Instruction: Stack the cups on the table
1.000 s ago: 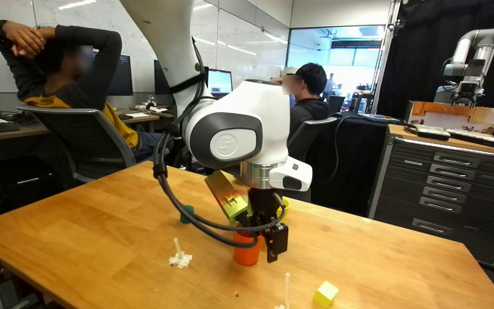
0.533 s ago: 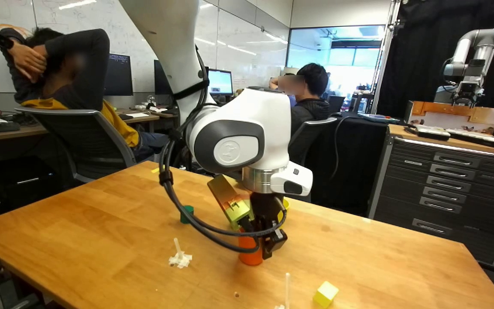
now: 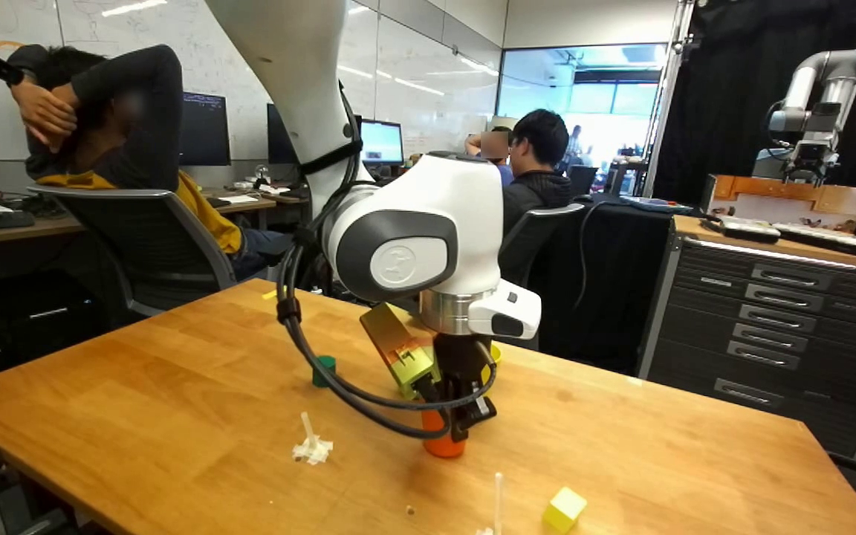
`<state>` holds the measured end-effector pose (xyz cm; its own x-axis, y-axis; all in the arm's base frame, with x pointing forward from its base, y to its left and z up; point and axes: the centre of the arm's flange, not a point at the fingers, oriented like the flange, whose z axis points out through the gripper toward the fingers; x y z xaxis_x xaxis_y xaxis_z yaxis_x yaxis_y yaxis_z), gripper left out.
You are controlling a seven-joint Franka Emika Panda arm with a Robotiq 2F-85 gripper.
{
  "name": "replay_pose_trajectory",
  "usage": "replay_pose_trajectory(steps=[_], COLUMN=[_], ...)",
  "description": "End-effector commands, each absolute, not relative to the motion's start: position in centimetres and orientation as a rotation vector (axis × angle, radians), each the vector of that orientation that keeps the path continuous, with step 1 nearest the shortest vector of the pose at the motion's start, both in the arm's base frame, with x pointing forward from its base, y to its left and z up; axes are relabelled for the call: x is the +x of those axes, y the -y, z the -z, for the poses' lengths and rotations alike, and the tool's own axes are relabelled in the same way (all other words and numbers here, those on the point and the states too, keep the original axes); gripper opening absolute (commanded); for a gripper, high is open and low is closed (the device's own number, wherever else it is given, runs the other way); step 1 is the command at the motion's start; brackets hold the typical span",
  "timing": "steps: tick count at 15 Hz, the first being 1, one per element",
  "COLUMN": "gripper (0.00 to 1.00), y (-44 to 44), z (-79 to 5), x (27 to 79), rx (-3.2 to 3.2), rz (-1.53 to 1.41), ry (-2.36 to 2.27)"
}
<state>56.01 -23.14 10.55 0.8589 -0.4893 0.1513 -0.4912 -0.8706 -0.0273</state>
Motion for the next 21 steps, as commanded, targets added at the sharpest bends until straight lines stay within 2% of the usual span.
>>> replay_pose_trajectory(steps=[1,13,21], gripper=[0.07,0.06,0.06], y=[23.4,30.9,26.1], z=[-12.5,-26.4,-31.9], x=[55.4,55.7,57.6], rx=[3.023,2.879,2.887], rz=[-0.324,-0.693,-0.734], ry=[0.813,1.132,1.075])
